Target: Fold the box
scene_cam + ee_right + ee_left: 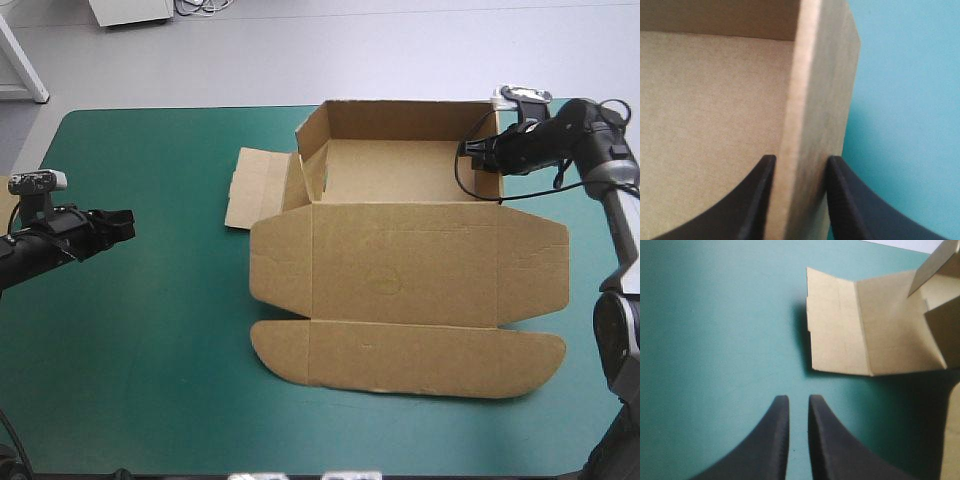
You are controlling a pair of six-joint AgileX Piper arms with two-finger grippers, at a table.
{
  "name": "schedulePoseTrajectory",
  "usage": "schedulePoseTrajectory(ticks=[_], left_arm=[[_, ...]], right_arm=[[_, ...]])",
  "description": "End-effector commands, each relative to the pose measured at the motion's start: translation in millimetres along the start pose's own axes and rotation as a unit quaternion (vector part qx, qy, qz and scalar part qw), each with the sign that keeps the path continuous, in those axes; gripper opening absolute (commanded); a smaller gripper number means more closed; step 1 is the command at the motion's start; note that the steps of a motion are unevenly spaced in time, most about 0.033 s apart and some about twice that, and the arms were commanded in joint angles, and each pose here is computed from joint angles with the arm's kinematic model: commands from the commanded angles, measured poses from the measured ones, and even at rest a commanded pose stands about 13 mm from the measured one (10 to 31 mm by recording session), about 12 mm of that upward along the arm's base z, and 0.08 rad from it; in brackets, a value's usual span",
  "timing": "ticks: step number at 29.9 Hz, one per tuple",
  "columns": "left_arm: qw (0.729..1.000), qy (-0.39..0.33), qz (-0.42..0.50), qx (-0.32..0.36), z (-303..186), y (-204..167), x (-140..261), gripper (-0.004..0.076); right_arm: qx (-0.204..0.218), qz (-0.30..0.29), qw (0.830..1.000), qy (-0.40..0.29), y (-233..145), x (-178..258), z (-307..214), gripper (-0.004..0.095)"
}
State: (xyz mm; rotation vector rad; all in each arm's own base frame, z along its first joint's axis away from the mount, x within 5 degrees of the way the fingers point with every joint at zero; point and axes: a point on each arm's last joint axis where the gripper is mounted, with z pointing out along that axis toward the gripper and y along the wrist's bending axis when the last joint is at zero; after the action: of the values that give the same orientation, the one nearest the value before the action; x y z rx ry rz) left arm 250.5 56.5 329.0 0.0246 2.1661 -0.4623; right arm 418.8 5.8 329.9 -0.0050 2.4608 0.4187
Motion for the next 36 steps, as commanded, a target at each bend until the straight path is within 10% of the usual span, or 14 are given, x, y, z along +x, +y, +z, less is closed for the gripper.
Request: schedulePoseTrajectory(ticks=[1, 10, 36], left_arm=[[0.999, -0.038, 0.01, -0.004, -11, -8, -12, 0.0009], [0.992, -0.076, -0.024, -0.096, 10, 26, -8, -0.0001], [0.954, -0.064, -0.114, 0.27, 110, 3, 16, 0.0004]], right_arm=[[-0.069, 0.012, 0.993, -0.099, 5, -20, -52, -0.0015], [-0.117, -0.021, 0.983, -0.141, 8, -22, -92, -0.0015], [-0.186, -0.038, 0.969, -0.159, 32, -19, -122, -0.0015]])
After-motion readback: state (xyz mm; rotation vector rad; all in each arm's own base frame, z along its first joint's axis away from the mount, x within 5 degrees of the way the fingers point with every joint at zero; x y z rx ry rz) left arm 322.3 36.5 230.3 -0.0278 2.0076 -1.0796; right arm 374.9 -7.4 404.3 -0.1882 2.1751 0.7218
